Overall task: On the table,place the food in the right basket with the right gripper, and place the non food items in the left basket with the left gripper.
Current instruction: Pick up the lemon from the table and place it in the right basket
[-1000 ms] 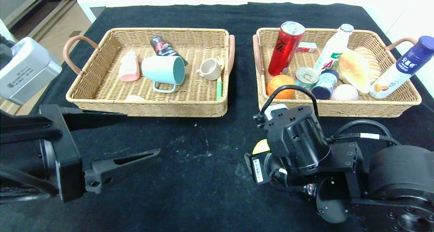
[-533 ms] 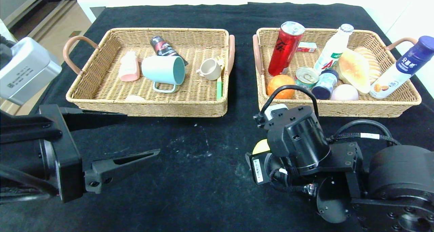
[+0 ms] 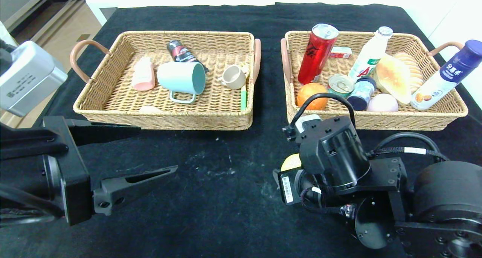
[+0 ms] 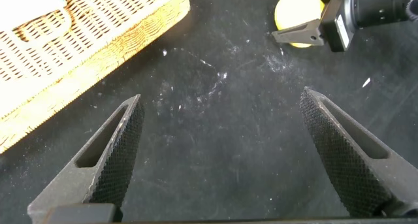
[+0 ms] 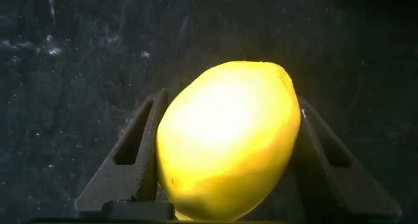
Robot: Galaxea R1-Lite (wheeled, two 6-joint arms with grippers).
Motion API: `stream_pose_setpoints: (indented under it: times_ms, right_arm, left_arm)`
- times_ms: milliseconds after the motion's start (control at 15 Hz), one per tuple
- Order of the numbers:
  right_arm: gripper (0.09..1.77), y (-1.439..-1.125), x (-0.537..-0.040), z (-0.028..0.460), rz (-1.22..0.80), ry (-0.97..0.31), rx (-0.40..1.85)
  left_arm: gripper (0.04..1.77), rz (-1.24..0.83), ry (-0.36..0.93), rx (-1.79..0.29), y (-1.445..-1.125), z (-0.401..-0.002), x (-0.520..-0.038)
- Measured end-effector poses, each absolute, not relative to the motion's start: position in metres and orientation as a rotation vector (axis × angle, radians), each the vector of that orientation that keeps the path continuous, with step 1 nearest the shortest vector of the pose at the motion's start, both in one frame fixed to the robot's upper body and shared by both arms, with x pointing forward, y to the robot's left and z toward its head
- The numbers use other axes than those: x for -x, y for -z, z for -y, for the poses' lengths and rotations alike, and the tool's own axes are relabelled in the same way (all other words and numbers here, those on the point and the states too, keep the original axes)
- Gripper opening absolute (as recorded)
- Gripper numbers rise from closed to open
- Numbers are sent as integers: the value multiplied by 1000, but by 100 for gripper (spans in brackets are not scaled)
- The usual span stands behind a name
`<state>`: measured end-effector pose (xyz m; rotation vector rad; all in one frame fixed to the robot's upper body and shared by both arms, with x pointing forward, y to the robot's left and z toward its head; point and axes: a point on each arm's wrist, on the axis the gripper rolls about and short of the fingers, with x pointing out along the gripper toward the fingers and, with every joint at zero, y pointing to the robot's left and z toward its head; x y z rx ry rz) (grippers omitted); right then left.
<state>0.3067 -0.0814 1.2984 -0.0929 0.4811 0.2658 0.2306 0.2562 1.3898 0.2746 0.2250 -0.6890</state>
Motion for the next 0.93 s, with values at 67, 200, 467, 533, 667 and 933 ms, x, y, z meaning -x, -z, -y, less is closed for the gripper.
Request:
stream_pose_setpoints:
  times_ms: [67,200,467,533,667,933]
  right_arm:
    - [119,-1301,-305,82,-476,-269,88]
    - [119,-1308,-303,86,-460,-273,73]
    - [119,-1332,-295,96,-407,-284,26]
    - [119,-1338,-293,99,-391,-285,16]
    - [119,-1350,-290,107,-360,-286,12]
    - [119,-1373,-292,129,-300,-284,13]
  left_arm:
    - [172,-224,689,-274,-1390,-256,-231]
    - [172,-224,689,-274,-1390,-256,-231]
    - [172,-225,689,-275,-1390,-256,-231]
    - [172,-224,689,-274,-1390,-256,-231]
    - [172,-223,688,-274,-1390,-257,-230]
    - [172,-222,688,-273,-1390,-257,-230]
